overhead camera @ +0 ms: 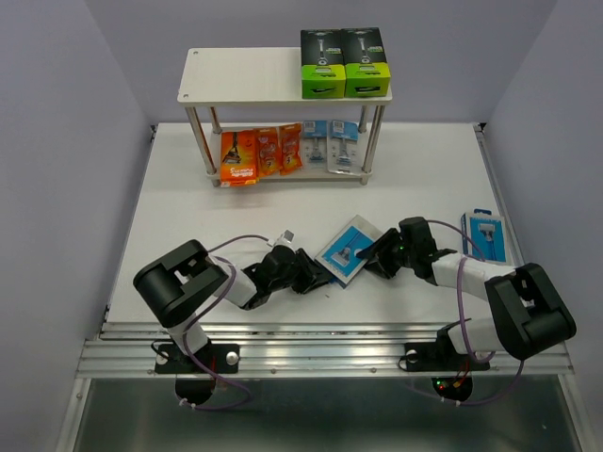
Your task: Place and organize the shaving razors onto the shelf
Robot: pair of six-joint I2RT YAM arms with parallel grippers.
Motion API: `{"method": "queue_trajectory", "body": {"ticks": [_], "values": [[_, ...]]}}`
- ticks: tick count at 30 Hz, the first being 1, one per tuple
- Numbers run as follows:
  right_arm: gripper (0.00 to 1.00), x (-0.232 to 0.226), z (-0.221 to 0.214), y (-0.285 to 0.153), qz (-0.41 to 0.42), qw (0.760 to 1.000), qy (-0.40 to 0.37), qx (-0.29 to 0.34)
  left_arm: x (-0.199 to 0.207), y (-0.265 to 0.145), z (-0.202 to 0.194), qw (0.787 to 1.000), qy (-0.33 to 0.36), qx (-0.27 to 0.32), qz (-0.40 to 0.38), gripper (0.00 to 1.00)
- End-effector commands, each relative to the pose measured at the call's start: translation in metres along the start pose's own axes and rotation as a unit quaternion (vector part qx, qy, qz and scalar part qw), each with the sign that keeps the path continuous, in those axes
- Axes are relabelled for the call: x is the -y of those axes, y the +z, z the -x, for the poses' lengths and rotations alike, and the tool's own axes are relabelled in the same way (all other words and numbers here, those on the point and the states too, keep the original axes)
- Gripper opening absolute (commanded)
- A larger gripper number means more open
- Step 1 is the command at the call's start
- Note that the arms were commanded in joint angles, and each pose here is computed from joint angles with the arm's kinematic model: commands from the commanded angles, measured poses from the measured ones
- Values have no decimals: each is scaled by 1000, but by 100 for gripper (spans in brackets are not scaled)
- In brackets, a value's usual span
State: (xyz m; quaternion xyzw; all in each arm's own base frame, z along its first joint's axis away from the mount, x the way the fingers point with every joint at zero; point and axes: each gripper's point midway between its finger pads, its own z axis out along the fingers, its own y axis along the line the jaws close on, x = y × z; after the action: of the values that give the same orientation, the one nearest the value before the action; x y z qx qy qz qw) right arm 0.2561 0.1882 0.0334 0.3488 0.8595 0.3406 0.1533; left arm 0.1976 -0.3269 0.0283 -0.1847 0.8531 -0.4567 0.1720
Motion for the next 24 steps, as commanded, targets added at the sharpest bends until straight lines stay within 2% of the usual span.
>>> {"method": "queue_trajectory", "body": {"ticks": [1, 3, 4, 7, 12, 13, 14, 15, 16, 17, 18, 20, 22, 24], "values": [[53, 15, -5, 0, -29, 1000, -10, -2, -2, 6, -4, 1000, -13, -3, -10, 35], [53, 16, -5, 1, -31, 999, -10, -2, 1, 6, -3, 1000, -17, 0, -21, 28], [53, 16, -4, 1, -31, 999, -12, -1, 0, 6, -3, 1000, -20, 0, -22, 17], [52, 16, -5, 1, -31, 999, -17, -5, 9, 4, 0, 999, -18, 7, -40, 0], [53, -5, 4, -8, -16, 998, -55, 10, 41, -5, 10, 995, 1, 31, -90, 0], [56, -12, 7, -11, -10, 997, -75, 18, 55, -13, 14, 993, 2, 38, -110, 0], [65, -23, 12, -19, 2, 995, -90, 30, 64, -17, 17, 992, 6, 45, -119, 0], [68, -43, 19, -27, 22, 991, -121, 45, 83, -28, 22, 988, 11, 55, -144, 0], [72, -53, 24, -34, 30, 989, -136, 58, 91, -33, 25, 987, 16, 61, -148, 0], [80, -63, 32, -46, 34, 985, -145, 84, 95, -34, 31, 988, 20, 74, -130, 0], [84, -81, 40, -58, 50, 979, -166, 107, 117, -50, 38, 983, 42, 93, -153, 0], [97, -101, 53, -83, 70, 968, -182, 156, 125, -62, 56, 980, 56, 140, -131, 0], [100, -119, 60, -102, 90, 958, -198, 188, 152, -94, 70, 968, 64, 180, -162, 0], [100, -140, 70, -131, 117, 944, -203, 232, 164, -114, 88, 960, 73, 225, -151, 0]]}}
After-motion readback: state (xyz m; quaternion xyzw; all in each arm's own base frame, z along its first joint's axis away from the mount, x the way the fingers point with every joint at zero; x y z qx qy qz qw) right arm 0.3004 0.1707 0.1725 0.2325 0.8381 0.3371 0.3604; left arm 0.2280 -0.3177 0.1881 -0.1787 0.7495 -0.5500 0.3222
